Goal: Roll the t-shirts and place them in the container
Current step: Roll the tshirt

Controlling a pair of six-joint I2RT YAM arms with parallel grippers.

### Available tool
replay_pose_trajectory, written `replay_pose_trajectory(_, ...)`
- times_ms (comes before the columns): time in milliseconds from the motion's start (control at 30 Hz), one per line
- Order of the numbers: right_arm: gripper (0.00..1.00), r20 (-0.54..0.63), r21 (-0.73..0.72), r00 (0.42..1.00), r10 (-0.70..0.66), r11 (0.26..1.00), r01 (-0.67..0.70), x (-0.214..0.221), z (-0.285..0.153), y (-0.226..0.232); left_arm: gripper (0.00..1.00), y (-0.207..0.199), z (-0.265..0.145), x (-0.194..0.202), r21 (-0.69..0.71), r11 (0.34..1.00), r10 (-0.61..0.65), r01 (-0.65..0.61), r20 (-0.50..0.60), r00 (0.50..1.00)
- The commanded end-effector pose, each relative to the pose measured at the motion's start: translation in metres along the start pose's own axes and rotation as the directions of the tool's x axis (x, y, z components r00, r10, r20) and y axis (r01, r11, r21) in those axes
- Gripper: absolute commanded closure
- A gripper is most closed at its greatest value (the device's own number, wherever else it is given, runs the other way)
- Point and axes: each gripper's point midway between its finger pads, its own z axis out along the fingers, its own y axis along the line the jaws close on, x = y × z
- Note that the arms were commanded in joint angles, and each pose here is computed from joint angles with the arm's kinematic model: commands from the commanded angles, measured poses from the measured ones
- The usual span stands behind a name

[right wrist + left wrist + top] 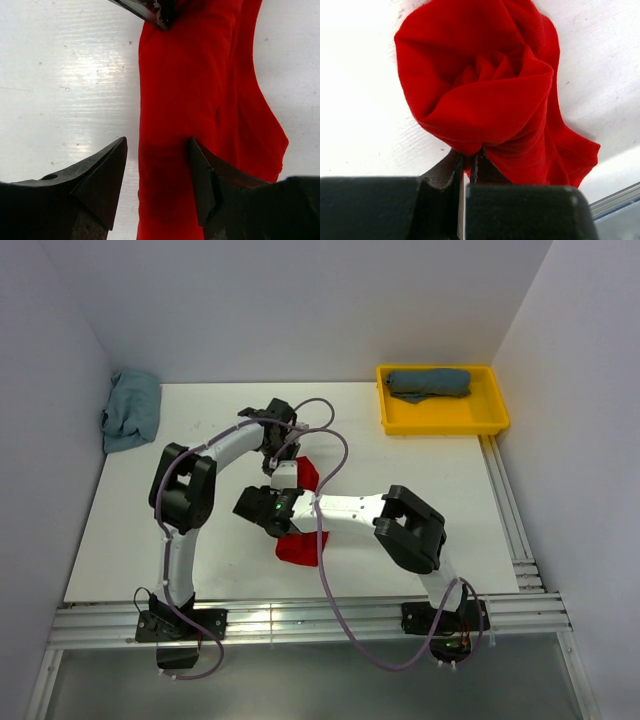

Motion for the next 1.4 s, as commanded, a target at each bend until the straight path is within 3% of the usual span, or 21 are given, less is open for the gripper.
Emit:
replay_pose_trajectory(0, 0.41, 0.017, 0.028, 0.999, -0.027, 0.999, 0.027, -0.002, 0.000, 0.001, 1.00, 0.004, 0.000, 0.003, -0.031, 0.999, 0.004, -0.005, -0.036, 0.999)
replay_pose_trajectory(133, 0.43, -0.021, 0.039, 0.999, -0.044, 0.998, 0.044, 0.014, 0.007, -0.002, 1.00, 0.002, -0.001, 0.001, -0.020, 1.000, 0.006, -0.006, -0.038, 0.999)
replay_pose_trajectory(433, 0.44, -0.069, 0.080, 0.996, -0.048, 0.995, 0.053, 0.038, 0.016, -0.020, 0.76, -0.002, -0.010, -0.010, 0.022, 1.000, -0.004, 0.004, -0.023, 1.000)
replay_pose_trajectory(667, 0.56, -0.076, 0.079, 0.996, -0.037, 0.996, 0.043, 0.048, 0.018, -0.030, 0.54, -0.002, -0.029, -0.028, 0.082, 0.996, -0.024, 0.022, 0.025, 0.999)
replay_pose_trajectory(700, 0.57, -0.065, 0.054, 0.998, -0.014, 0.998, 0.018, 0.044, 0.016, -0.026, 0.47, 0.000, -0.036, -0.035, 0.090, 0.996, -0.025, 0.021, 0.049, 0.998)
replay_pose_trajectory(800, 0.58, -0.049, -0.007, 0.998, 0.037, 0.999, -0.038, 0.042, 0.013, -0.024, 0.36, 0.003, -0.052, -0.047, 0.114, 0.993, -0.019, 0.006, 0.109, 0.994)
replay_pose_trajectory(967, 0.58, -0.078, -0.120, 0.989, 0.129, 0.983, -0.137, 0.055, 0.012, -0.035, 0.28, 0.004, -0.074, -0.058, 0.162, 0.986, 0.013, -0.047, 0.205, 0.979)
replay_pose_trajectory(1167, 0.58, -0.127, -0.394, 0.933, 0.337, 0.846, -0.360, 0.038, -0.004, -0.025, 0.24, -0.004, -0.077, -0.042, 0.309, 0.944, 0.034, -0.115, 0.255, 0.966)
replay_pose_trajectory(1367, 0.57, -0.189, -0.478, 0.890, 0.414, 0.753, -0.452, 0.039, -0.001, -0.036, 0.23, -0.007, -0.059, -0.024, 0.440, 0.885, 0.036, -0.152, 0.262, 0.965)
